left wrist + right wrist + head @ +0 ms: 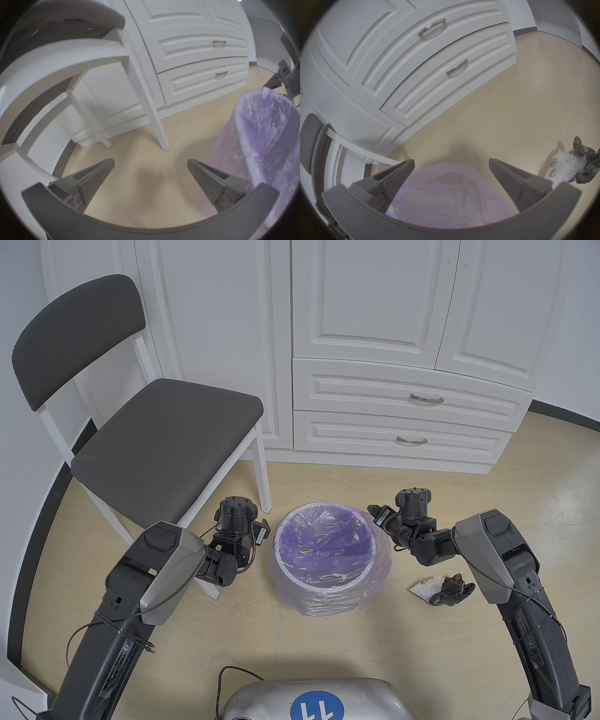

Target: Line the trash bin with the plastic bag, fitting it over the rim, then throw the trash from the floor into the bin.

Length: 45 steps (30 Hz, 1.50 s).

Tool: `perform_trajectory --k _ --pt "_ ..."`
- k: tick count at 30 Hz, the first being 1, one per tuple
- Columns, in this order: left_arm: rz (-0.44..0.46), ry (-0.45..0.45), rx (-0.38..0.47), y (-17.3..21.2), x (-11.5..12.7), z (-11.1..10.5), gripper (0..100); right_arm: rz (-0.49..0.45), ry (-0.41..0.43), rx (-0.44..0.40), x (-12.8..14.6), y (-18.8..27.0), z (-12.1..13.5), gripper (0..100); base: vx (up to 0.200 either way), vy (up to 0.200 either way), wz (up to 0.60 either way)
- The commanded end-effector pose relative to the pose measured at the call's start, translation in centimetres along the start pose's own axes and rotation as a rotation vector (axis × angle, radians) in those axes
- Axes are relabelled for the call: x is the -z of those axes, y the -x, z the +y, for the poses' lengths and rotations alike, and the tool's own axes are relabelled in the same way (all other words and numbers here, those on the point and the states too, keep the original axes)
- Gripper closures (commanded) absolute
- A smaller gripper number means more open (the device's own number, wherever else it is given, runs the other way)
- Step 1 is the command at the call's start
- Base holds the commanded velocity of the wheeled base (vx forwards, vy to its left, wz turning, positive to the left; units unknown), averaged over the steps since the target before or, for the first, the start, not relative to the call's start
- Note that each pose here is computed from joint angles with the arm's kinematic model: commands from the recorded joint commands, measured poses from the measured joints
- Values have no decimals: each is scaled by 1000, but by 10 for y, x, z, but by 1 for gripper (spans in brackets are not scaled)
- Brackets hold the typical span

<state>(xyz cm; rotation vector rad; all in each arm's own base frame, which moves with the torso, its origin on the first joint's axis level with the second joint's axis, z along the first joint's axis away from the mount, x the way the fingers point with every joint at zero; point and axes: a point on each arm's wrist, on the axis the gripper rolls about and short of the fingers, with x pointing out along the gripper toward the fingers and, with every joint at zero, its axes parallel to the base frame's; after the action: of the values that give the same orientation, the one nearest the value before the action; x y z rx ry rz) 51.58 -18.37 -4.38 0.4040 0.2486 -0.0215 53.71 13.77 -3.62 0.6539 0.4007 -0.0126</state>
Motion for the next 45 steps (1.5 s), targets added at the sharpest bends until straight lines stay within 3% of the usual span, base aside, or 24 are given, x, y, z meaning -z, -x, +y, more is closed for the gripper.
perform_trajectory --k 1,11,22,29,35,41,45 --pt "14 -12 9 -9 16 -19 0 9 28 2 3 0 2 0 0 0 0" --pt "25 -15 33 3 11 -22 0 98 159 36 -2 25 -4 0 0 0 0" --pt "64 -29 59 29 10 -7 0 216 242 13 -20 57 -12 0 0 0 0" --pt "67 11 104 48 3 -1 0 291 263 -21 -28 77 -6 0 0 0 0" --pt "73 9 89 43 7 4 0 270 260 -24 -24 66 -9 0 0 0 0" --pt "14 4 48 25 1 9 0 113 177 20 -7 29 -4 0 0 0 0" --pt "-34 22 39 14 -4 2 0 88 175 14 5 24 0 0 0 0 0"
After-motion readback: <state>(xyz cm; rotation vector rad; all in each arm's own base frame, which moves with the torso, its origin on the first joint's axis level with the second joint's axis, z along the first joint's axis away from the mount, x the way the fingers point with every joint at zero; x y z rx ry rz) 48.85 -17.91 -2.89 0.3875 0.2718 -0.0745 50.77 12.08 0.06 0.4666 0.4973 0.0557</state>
